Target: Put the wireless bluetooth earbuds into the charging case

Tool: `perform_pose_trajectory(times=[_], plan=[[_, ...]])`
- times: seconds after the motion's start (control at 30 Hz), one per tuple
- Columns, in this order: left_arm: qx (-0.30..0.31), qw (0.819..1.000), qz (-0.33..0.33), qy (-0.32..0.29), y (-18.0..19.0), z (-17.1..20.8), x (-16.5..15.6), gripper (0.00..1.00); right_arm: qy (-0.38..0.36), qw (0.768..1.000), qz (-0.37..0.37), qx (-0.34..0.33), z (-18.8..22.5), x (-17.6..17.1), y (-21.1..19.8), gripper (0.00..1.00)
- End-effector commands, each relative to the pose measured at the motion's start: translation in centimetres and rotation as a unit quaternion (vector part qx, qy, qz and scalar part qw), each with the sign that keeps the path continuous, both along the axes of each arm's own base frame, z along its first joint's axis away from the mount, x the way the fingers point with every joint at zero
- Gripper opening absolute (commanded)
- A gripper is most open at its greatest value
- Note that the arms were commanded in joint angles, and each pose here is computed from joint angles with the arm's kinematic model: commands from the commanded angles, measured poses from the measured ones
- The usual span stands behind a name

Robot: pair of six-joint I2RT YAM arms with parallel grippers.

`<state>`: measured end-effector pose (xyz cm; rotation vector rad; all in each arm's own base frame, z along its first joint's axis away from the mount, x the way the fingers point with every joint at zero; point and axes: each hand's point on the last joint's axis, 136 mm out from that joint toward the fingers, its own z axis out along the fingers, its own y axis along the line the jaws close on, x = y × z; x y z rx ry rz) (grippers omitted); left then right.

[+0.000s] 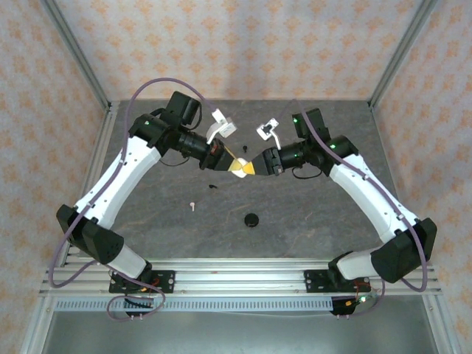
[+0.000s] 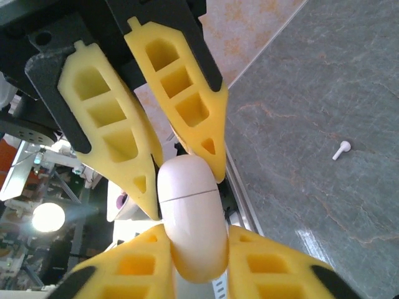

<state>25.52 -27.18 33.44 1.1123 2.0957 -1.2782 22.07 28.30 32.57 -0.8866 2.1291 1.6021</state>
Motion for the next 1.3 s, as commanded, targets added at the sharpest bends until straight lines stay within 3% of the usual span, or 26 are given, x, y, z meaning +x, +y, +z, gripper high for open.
perform_pose_trajectory(times=[0.0, 0.17, 0.33, 0.47, 0.63, 0.77, 1.27], plan=[[-0.009, 1.000, 0.014, -0.019, 0.6, 1.3, -0.1, 0.25, -0.006, 0.999, 0.000, 0.032, 1.2, 0.3, 0.8, 0.11], [-0.017, 0.995, 0.088, -0.051, 2.2, 2.4, 2.3, 0.55, -0.004, 0.998, -0.043, 0.055, 1.2, 2.2, 1.3, 0.07], [-0.040, 0.961, 0.256, -0.091, 6.4, 4.7, 7.0, 0.67, 0.028, 0.987, -0.133, 0.082, 1.1, 5.6, 1.6, 0.05], [-0.117, 0.925, 0.360, -0.037, 9.1, 5.5, 9.2, 0.68, 0.037, 0.965, -0.212, 0.148, 2.7, 8.7, 1.3, 0.05], [-0.221, 0.890, 0.395, 0.055, 9.0, 5.5, 9.9, 0.66, 0.028, 0.951, -0.251, 0.181, 4.5, 10.7, 1.2, 0.04], [-0.300, 0.867, 0.388, 0.081, 8.8, 6.6, 10.2, 0.64, 0.029, 0.947, -0.249, 0.202, 6.0, 11.4, 1.5, 0.04], [-0.334, 0.877, 0.329, 0.104, 4.8, 7.5, 9.9, 0.54, 0.055, 0.935, -0.227, 0.266, 9.4, 11.5, 1.9, 0.04]])
